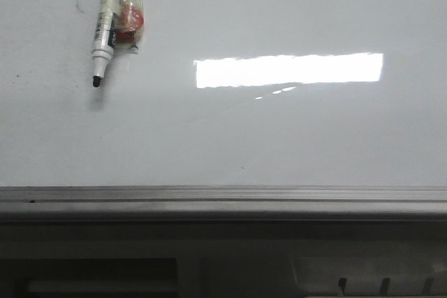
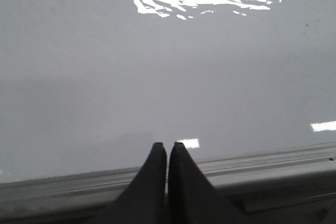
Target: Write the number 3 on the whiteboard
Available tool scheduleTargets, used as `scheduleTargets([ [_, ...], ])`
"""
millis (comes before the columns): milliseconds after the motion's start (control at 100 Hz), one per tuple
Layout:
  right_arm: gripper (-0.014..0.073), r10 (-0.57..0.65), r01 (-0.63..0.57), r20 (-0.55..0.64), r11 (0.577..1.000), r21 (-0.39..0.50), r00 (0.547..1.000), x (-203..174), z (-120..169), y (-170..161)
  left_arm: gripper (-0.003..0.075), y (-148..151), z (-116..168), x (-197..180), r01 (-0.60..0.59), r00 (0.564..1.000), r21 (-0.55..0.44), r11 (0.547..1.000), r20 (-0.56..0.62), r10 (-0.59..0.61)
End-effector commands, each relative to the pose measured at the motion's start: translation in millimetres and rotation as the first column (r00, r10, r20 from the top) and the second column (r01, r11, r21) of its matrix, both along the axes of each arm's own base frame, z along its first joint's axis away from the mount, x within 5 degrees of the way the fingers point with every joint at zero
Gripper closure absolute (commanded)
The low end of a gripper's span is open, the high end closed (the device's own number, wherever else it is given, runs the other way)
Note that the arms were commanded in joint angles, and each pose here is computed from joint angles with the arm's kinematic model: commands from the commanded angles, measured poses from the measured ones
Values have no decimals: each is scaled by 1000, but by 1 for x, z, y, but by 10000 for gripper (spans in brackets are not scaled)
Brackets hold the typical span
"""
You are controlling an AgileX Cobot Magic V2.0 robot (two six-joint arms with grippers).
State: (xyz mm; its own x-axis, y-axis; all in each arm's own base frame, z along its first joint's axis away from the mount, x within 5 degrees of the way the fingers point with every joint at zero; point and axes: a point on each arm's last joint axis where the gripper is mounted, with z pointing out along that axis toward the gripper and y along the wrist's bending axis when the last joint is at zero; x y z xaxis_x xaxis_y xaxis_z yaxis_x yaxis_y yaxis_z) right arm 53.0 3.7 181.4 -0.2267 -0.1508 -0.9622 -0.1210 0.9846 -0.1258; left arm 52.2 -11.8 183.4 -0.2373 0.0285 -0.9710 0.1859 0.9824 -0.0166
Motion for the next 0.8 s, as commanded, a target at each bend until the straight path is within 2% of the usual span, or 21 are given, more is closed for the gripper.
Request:
scheduleTargets([
  [0, 656, -2, 2, 9, 1000, -9, 1000, 1, -7, 0, 741, 0, 2, 0, -7, 998, -30, 1000, 56, 9],
  [790, 656, 0, 1, 23, 1000, -8, 1000, 1, -6, 0, 741, 0, 2, 0, -7, 998, -28, 1000, 56, 8],
])
